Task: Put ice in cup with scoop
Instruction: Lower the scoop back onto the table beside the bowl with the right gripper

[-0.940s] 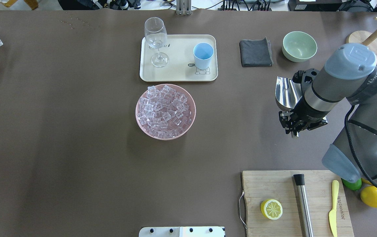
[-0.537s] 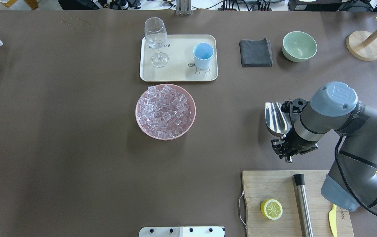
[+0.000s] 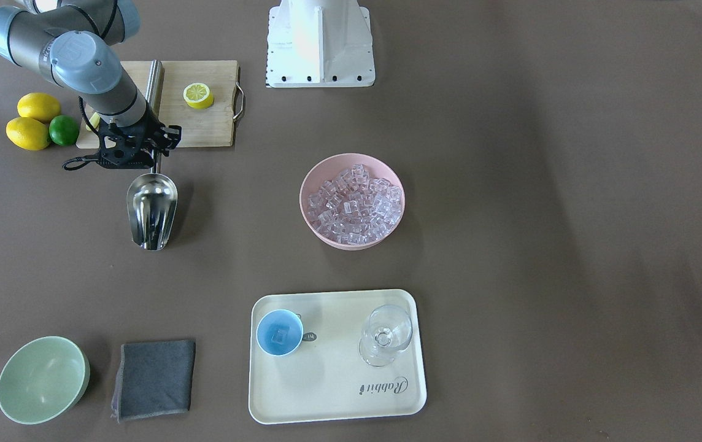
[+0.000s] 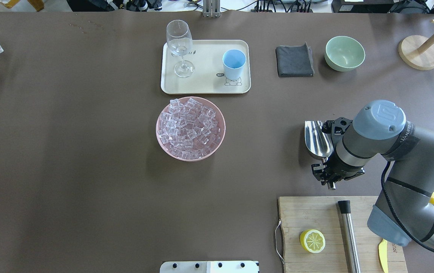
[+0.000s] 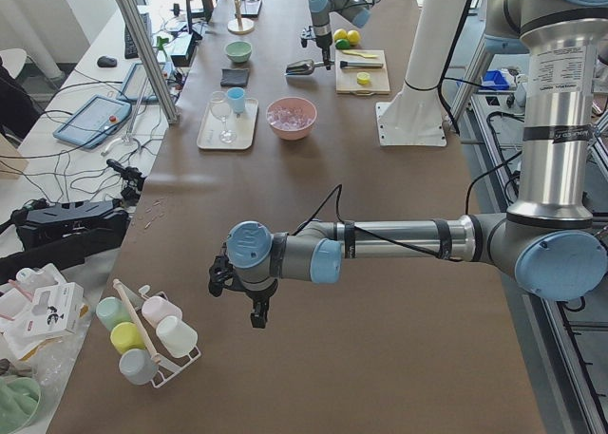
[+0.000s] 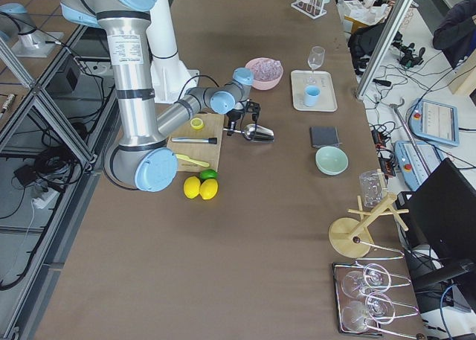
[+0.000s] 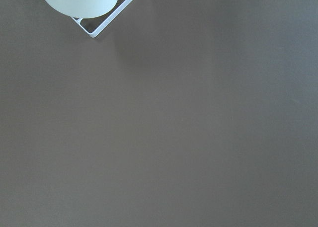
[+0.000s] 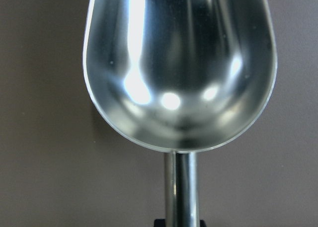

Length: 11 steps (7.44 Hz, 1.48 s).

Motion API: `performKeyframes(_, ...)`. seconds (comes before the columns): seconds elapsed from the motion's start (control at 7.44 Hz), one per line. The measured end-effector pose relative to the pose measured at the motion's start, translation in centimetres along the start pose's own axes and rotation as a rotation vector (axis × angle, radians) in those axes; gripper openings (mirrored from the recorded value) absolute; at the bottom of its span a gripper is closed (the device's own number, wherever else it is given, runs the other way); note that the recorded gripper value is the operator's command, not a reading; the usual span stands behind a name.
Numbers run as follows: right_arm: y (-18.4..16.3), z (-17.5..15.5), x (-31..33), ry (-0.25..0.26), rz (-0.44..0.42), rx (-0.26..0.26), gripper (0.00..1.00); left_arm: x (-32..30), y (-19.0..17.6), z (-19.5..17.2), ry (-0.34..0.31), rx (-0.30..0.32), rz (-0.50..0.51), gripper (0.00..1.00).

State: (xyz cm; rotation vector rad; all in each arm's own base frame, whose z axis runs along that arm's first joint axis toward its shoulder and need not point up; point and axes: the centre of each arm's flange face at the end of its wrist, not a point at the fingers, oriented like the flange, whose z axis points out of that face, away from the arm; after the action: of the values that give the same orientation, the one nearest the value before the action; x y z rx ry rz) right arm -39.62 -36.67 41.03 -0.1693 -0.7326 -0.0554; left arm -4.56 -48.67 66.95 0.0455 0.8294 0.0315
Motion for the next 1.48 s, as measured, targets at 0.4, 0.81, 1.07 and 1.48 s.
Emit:
performKeyframes(0.4, -0.3, 0.3, -0.2, 0.003, -0.003, -0.004, 1.0, 0.0, 0.0, 0.0, 0.0, 0.0, -0.001, 0.98)
performKeyframes(0.81, -0.3, 0.0, -0.4, -0.005, -0.003, -0.005, 1.0, -0.1, 0.0, 0.0, 0.0, -0.001, -0.002, 0.98)
performKeyframes(1.07, -0.9, -1.0, 0.0, -0.023, 0.012, -0.009, 1.0, -0.1, 0.0, 0.0, 0.0, 0.0, -0.003, 0.98)
performKeyframes(1.48, -2.5, -3.2, 0.9, -0.057, 0.048, -0.012, 1.0, -0.3, 0.1, -0.2, -0.002, 0.003, -0.007, 0.98)
